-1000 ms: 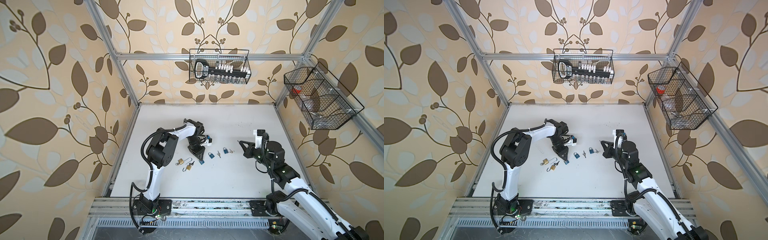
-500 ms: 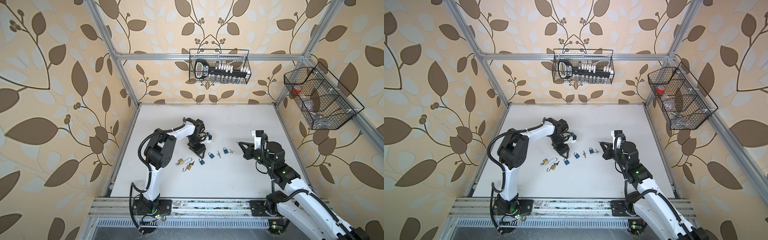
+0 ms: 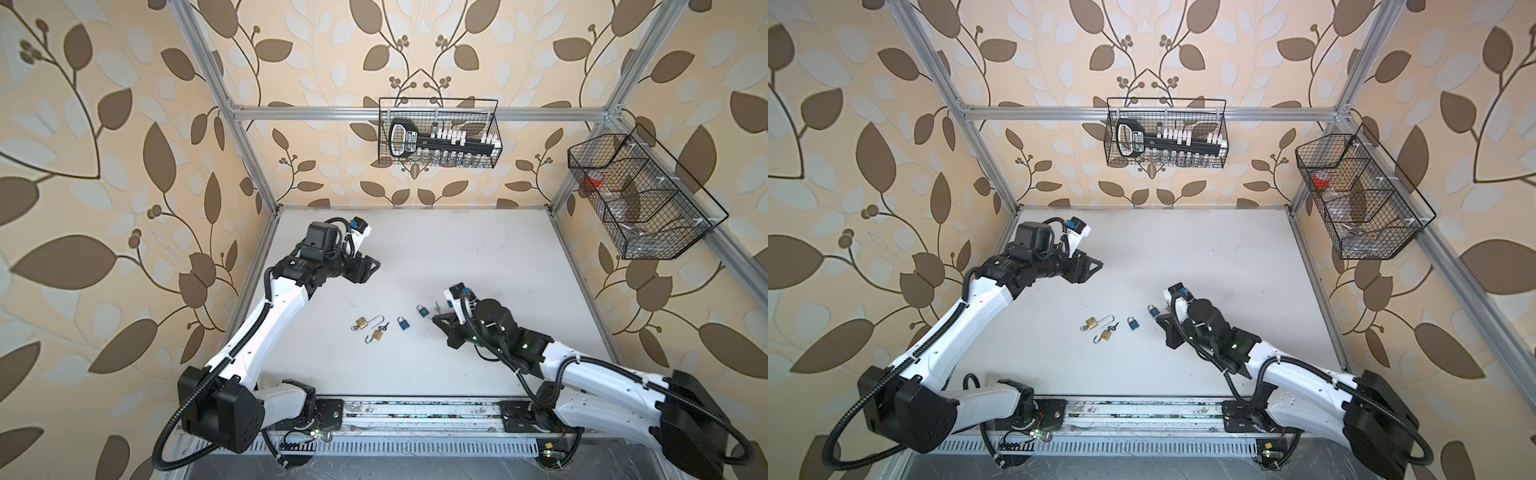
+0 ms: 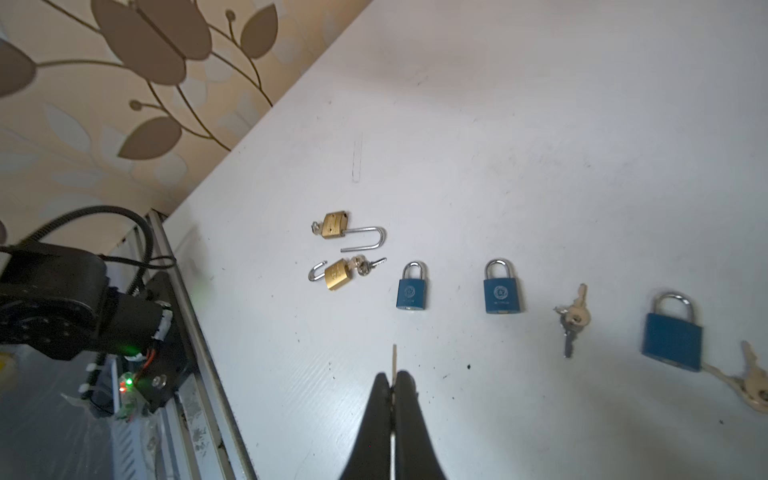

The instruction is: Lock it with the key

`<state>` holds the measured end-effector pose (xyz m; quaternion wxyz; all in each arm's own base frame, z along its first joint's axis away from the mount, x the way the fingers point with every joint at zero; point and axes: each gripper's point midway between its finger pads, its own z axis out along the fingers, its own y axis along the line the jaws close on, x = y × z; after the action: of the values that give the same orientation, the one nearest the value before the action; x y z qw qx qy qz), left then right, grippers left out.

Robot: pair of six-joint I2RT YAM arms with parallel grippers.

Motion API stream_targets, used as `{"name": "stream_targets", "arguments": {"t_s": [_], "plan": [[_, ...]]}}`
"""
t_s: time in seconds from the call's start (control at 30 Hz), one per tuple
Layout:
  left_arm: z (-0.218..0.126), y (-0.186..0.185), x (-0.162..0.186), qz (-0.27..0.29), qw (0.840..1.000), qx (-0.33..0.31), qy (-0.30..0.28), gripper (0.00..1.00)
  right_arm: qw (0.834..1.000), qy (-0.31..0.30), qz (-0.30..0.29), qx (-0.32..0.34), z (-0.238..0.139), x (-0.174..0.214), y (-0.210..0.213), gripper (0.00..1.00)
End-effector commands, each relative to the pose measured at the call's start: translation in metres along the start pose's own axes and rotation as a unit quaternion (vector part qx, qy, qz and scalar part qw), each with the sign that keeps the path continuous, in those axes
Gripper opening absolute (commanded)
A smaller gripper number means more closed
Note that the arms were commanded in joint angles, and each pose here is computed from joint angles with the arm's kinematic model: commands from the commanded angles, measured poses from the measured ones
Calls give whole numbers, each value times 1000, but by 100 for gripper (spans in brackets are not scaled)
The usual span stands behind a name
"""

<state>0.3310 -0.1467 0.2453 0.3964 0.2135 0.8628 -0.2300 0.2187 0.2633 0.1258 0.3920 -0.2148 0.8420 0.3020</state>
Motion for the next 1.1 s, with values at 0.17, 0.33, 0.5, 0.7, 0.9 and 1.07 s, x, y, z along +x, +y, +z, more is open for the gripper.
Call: {"name": "stream_targets", "arguments": {"t_s": [0.17, 0.33, 0.5, 0.7, 0.9, 1.07], "plan": [[-21, 10, -12, -74, 992, 71, -74, 68, 999, 16, -18, 46, 43, 17, -7, 0], [-15, 9, -5, -89, 991, 85, -57, 68, 997, 33, -19, 64, 69, 18, -9, 0], [-19, 8, -9, -107, 990, 81, -45, 68, 995, 36, -23, 85, 89, 13, -13, 0], [-25, 3, -6, -133, 986, 84, -50, 70, 991, 43, -25, 127, 103, 13, -27, 0], [-26, -2, 1, -156, 982, 95, -45, 74, 987, 73, -23, 138, 116, 22, -33, 0], [-24, -1, 3, -168, 980, 94, -44, 78, 988, 69, -20, 136, 112, 19, -32, 12]]}}
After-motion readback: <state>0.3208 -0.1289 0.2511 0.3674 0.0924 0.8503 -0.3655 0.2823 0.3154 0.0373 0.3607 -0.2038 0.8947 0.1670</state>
